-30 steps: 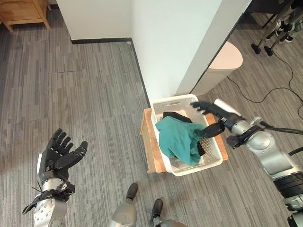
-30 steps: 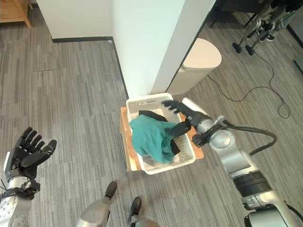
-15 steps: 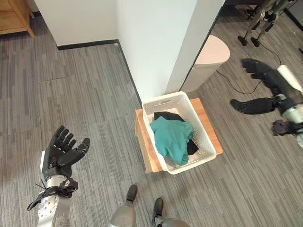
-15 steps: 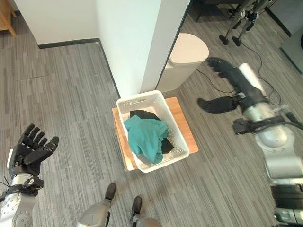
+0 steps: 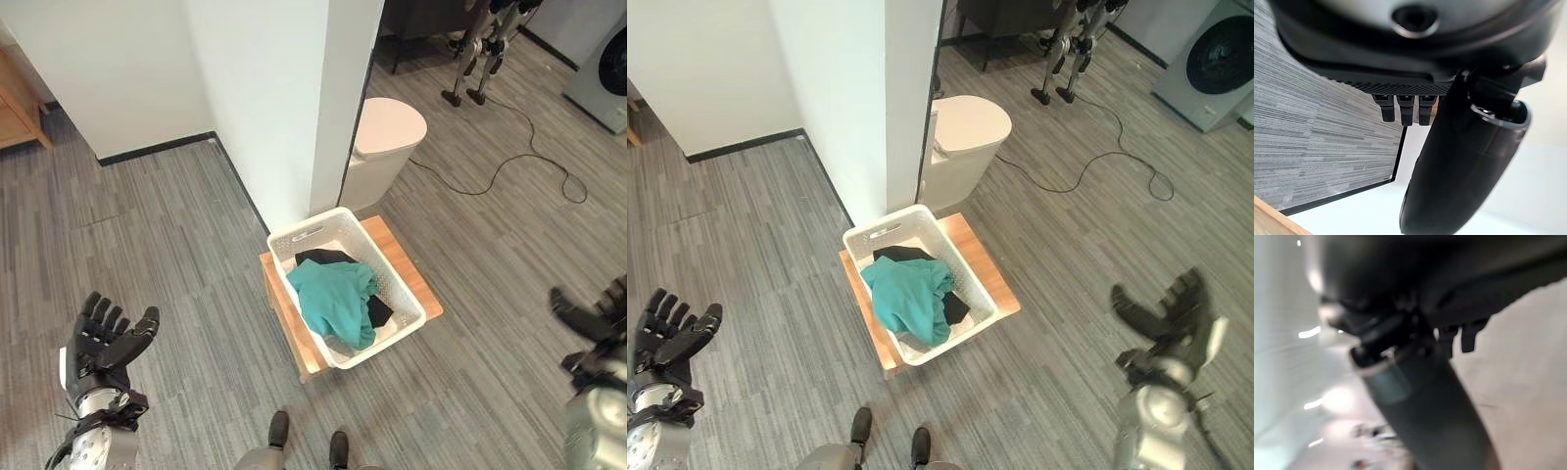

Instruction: Pick up bed clothes into laundry basket.

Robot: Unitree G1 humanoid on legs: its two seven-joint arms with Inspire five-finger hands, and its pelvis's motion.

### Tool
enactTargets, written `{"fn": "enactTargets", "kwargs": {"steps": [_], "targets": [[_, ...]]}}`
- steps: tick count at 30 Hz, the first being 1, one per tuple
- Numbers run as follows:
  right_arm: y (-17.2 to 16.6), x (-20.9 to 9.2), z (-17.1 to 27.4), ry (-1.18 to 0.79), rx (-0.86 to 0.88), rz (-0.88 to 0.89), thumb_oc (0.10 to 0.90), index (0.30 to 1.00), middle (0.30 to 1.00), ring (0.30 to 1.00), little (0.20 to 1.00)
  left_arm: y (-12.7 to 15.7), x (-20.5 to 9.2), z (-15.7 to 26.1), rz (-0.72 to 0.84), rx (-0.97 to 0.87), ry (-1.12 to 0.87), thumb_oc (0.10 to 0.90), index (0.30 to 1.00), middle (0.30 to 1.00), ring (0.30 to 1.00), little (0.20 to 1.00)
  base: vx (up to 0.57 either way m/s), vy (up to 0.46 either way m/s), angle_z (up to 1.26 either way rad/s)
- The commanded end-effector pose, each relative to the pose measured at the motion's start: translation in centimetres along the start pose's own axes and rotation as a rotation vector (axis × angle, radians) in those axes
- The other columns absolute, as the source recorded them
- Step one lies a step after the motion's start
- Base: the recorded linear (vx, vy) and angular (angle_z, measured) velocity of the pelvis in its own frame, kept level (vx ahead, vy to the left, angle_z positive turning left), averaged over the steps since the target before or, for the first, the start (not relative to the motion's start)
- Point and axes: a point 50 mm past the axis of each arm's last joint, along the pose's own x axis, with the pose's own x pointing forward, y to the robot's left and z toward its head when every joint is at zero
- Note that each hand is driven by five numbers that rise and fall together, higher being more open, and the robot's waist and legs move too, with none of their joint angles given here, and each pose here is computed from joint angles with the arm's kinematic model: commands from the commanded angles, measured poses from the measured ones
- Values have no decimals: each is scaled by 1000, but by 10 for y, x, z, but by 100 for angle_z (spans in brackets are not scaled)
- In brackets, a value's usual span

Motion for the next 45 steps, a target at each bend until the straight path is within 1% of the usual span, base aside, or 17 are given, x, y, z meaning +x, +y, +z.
{"fn": "enactTargets", "kwargs": {"steps": [1, 4, 8, 10, 14, 15, 18, 21, 25, 27, 29, 30, 33, 37, 41, 43, 45], "targets": [[35, 16, 56, -238, 160, 123, 800, 900, 900, 900, 900, -6, 15, 48, -30, 51, -220, 800, 900, 900, 900, 900, -72, -10, 2], [42, 17, 63, -264, 135, 159, 800, 900, 900, 900, 900, -20, 23, 51, -86, 38, -236, 800, 900, 900, 900, 900, -93, 0, 41], [28, 20, 86, -375, 20, 112, 800, 900, 900, 900, 900, -37, 24, 46, -173, 10, -235, 800, 900, 900, 900, 900, -74, -156, 150], [27, 21, 90, -390, -6, 104, 800, 900, 900, 900, 900, -38, 22, 44, -178, -1, -230, 800, 900, 900, 900, 900, -176, -252, 182], [46, 21, 97, -413, -50, 203, 800, 900, 900, 900, 900, -36, 15, 34, -147, -58, -209, 800, 900, 900, 900, 900, -315, -297, 160], [51, 20, 114, -473, -50, 234, 800, 900, 900, 900, 900, -37, 11, 23, -163, -53, -161, 800, 900, 900, 900, 900, -537, -220, 208], [61, 12, 114, -499, 6, 253, 800, 900, 900, 900, 900, -28, 6, 16, -143, -40, -125, 800, 900, 900, 900, 900, -381, -132, 203], [62, 8, 112, -515, -32, 247, 800, 900, 900, 900, 900, -27, 6, 18, -147, -28, -131, 800, 900, 900, 900, 900, -245, -90, 153], [52, 4, 97, -480, -103, 217, 800, 900, 900, 900, 900, -42, 11, 14, -205, -34, -114, 800, 900, 900, 900, 900, -212, 50, 297], [46, 2, 87, -442, -142, 214, 800, 900, 900, 900, 900, -56, 13, 15, -276, -29, -111, 800, 900, 900, 900, 900, -180, 201, 374], [54, -5, 69, -376, -167, 281, 800, 900, 900, 900, 900, -62, 7, 15, -332, -3, -107, 800, 900, 900, 900, 900, -311, 514, 263], [69, -15, 48, -303, -184, 396, 800, 900, 900, 900, 900, -63, 14, 24, -344, 74, -152, 800, 900, 900, 900, 900, -264, 420, 317], [73, -19, 39, -267, -194, 436, 800, 900, 900, 900, 900, -62, 17, 24, -337, 145, -168, 800, 900, 900, 900, 900, -79, 231, 257], [83, -29, 23, -220, -254, 543, 800, 900, 900, 900, 900, -61, 9, 16, -312, 170, -162, 800, 900, 900, 900, 900, -18, 2, 31], [90, -35, 12, -165, -186, 592, 800, 900, 900, 900, 900, -63, 1, 1, -332, 130, -96, 800, 900, 900, 900, 900, 2, -36, -14], [94, -41, 1, -115, -180, 628, 800, 900, 900, 900, 900, -59, -4, -10, -341, 207, -52, 800, 900, 900, 900, 900, 39, -59, -19], [95, -46, -12, -51, -165, 644, 800, 900, 900, 900, 900, -59, -7, -21, -342, 188, 0, 800, 900, 900, 900, 900, 15, -45, -10]]}}
